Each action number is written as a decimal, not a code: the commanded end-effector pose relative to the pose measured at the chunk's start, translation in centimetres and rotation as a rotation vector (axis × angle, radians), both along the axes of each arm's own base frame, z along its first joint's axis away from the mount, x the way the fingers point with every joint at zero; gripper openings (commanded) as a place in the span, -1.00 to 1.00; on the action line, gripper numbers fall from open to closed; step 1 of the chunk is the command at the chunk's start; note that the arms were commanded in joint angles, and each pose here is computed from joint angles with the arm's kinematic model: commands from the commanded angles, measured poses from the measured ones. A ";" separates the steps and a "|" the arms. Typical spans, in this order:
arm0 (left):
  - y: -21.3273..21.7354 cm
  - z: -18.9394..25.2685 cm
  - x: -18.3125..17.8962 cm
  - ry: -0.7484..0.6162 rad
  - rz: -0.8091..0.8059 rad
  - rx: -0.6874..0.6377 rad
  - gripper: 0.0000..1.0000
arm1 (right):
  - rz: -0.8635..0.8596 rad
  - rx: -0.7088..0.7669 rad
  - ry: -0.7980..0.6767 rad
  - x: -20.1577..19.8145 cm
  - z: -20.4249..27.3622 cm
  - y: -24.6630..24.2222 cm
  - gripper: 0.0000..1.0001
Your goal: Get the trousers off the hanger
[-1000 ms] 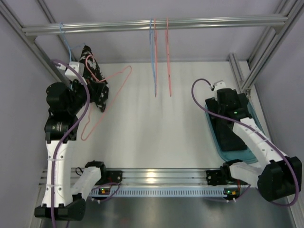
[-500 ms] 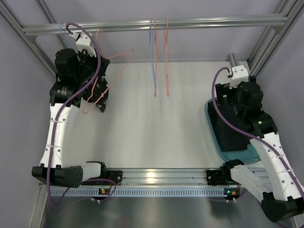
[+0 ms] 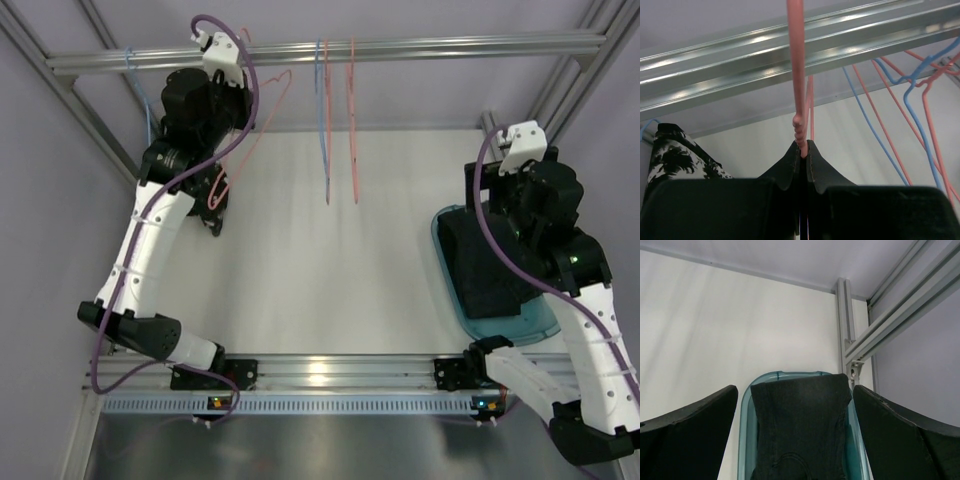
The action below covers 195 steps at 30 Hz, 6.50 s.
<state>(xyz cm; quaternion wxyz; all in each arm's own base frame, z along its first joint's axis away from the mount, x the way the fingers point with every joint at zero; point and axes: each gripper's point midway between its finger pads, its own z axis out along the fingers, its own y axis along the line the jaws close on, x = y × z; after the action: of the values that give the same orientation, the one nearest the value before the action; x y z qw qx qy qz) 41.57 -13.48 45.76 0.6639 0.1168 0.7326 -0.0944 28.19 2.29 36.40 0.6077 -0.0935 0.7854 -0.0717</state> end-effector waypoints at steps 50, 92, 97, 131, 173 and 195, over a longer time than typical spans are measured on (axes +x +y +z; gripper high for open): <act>-0.7 -1.5 -6.2 -0.030 0.019 0.069 0.23 | 0.007 0.129 -0.012 0.3 1.1 1.0 0.99; 19.7 0.7 -6.1 0.106 0.168 -0.303 0.35 | 0.132 0.160 0.004 2.3 0.0 3.9 0.99; 22.4 0.4 -5.0 0.093 0.188 -0.217 0.33 | 0.155 0.160 0.002 2.4 -0.3 4.2 0.99; 20.4 -3.1 4.9 -0.031 0.237 -0.238 -0.27 | 0.145 0.144 -0.005 1.8 -2.2 3.8 0.99; 15.0 11.0 -3.1 -0.454 0.040 -0.240 -1.00 | 0.135 0.119 -0.035 1.5 -1.4 3.3 0.99; 11.5 2.3 -13.2 -0.169 0.096 -0.636 -1.00 | 0.672 0.203 -0.221 -3.3 4.3 11.4 0.99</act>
<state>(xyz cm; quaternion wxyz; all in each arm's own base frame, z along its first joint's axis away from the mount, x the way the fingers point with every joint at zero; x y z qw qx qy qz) 31.30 -1.35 41.93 0.6621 -0.1303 0.6898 -0.2623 25.94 11.79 37.74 0.6568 -0.2370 0.6982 0.1576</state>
